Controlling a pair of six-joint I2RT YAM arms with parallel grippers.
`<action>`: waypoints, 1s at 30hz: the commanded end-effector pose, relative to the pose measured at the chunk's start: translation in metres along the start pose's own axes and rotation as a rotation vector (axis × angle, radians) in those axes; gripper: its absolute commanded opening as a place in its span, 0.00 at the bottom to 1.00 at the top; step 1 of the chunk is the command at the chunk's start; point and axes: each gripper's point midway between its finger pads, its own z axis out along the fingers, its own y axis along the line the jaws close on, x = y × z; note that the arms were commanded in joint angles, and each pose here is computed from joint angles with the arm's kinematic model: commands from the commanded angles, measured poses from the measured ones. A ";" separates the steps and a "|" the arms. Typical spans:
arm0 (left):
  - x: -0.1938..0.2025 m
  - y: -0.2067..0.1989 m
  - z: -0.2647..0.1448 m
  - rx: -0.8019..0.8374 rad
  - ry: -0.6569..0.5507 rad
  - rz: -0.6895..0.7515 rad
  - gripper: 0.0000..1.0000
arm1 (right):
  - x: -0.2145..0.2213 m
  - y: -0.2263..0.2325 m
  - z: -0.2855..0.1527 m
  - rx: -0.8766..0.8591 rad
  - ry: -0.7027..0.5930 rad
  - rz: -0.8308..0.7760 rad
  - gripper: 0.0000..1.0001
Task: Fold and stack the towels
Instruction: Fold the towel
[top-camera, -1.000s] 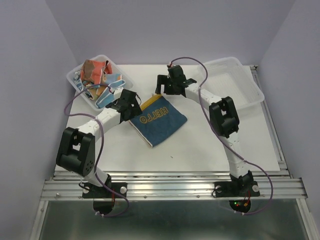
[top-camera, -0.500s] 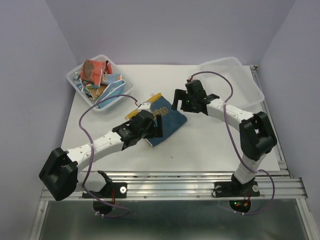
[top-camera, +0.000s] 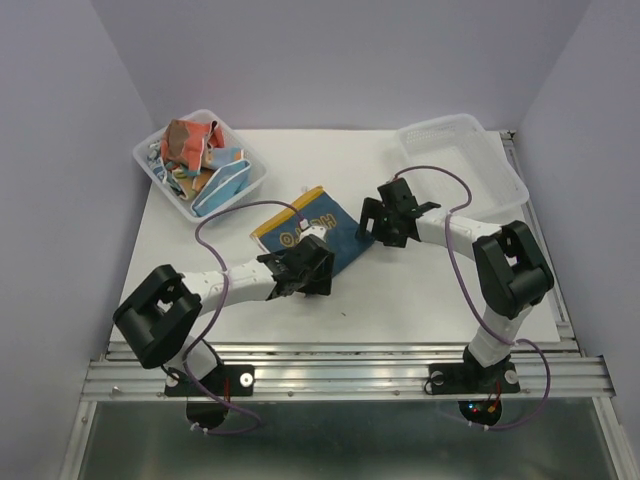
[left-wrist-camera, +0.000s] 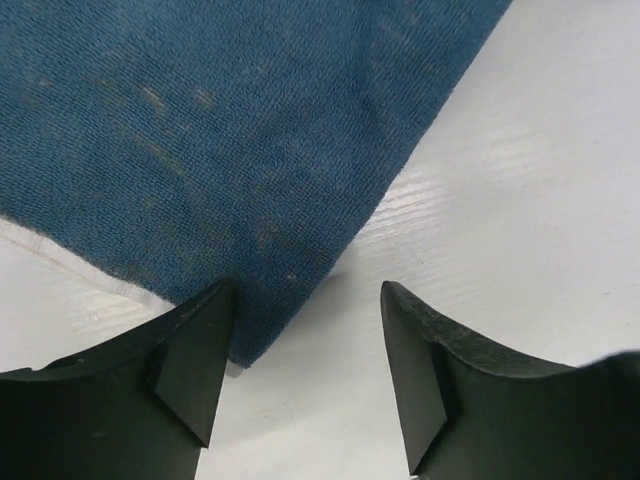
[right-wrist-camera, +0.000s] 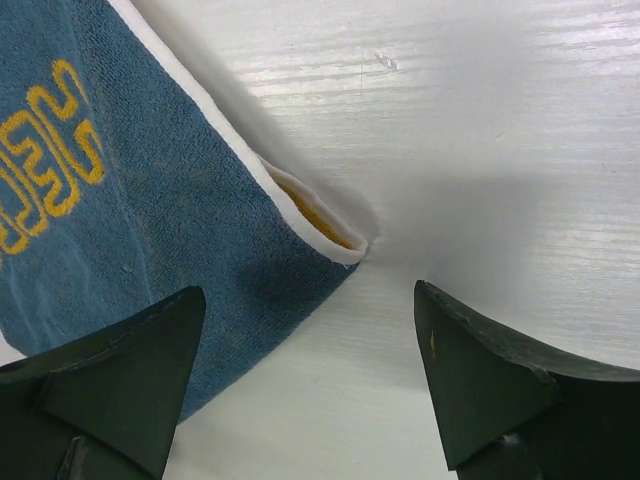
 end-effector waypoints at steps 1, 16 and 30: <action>0.016 0.006 0.005 -0.035 0.051 0.058 0.67 | -0.003 0.001 0.006 -0.022 -0.021 0.033 0.88; 0.054 0.003 0.003 -0.107 0.127 0.104 0.40 | 0.020 -0.008 0.012 -0.011 0.063 0.075 0.61; 0.062 -0.073 -0.018 0.061 0.109 0.216 0.00 | 0.014 -0.036 -0.003 0.120 -0.009 0.064 0.06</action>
